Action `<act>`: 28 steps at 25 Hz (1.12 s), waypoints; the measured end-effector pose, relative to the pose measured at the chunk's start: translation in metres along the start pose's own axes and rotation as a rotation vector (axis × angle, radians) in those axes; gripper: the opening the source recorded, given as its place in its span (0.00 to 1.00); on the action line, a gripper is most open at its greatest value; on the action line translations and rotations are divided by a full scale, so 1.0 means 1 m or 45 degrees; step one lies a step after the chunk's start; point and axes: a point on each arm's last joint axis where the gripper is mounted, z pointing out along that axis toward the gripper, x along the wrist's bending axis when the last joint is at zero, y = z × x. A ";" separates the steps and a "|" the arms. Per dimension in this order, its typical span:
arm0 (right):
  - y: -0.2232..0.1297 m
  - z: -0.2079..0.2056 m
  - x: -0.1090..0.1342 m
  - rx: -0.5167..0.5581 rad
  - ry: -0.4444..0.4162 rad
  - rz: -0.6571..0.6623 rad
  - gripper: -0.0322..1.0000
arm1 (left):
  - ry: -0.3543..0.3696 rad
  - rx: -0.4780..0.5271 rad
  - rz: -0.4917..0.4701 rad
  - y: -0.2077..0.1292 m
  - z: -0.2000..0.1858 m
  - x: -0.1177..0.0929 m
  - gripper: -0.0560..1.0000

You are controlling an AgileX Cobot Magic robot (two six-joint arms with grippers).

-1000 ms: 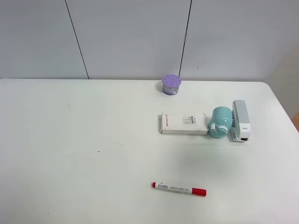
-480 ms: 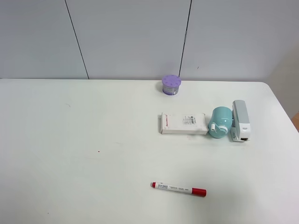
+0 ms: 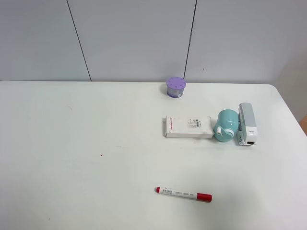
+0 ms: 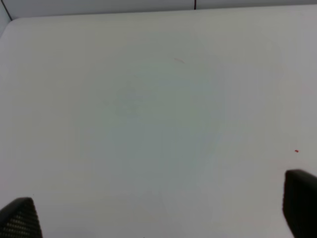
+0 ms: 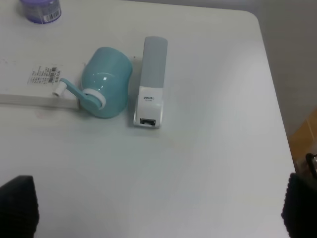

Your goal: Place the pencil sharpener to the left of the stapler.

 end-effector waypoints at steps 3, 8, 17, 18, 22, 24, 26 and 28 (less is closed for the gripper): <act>-0.014 0.003 0.001 -0.011 0.004 0.002 0.99 | 0.000 0.000 0.000 0.000 0.000 0.000 0.99; -0.023 0.011 0.002 -0.013 0.014 0.008 0.99 | 0.000 0.000 0.000 0.000 0.000 0.000 0.99; -0.025 0.017 0.002 -0.020 0.008 0.045 0.99 | 0.000 0.000 0.000 0.000 0.000 0.000 0.99; -0.025 0.017 0.001 -0.020 0.001 0.049 0.99 | 0.000 0.000 0.000 0.000 0.000 0.000 0.99; -0.025 0.017 0.001 -0.020 -0.006 0.059 0.99 | 0.000 0.000 0.000 0.000 0.000 0.000 0.99; -0.025 0.017 0.001 -0.020 -0.006 0.062 0.99 | 0.000 0.000 0.000 0.000 0.000 0.000 0.99; -0.025 0.017 0.001 -0.020 -0.006 0.065 0.99 | 0.000 0.000 0.000 0.000 0.000 0.000 0.99; -0.025 0.017 0.001 -0.020 -0.006 0.067 0.99 | 0.000 0.000 0.000 0.000 0.000 0.000 0.99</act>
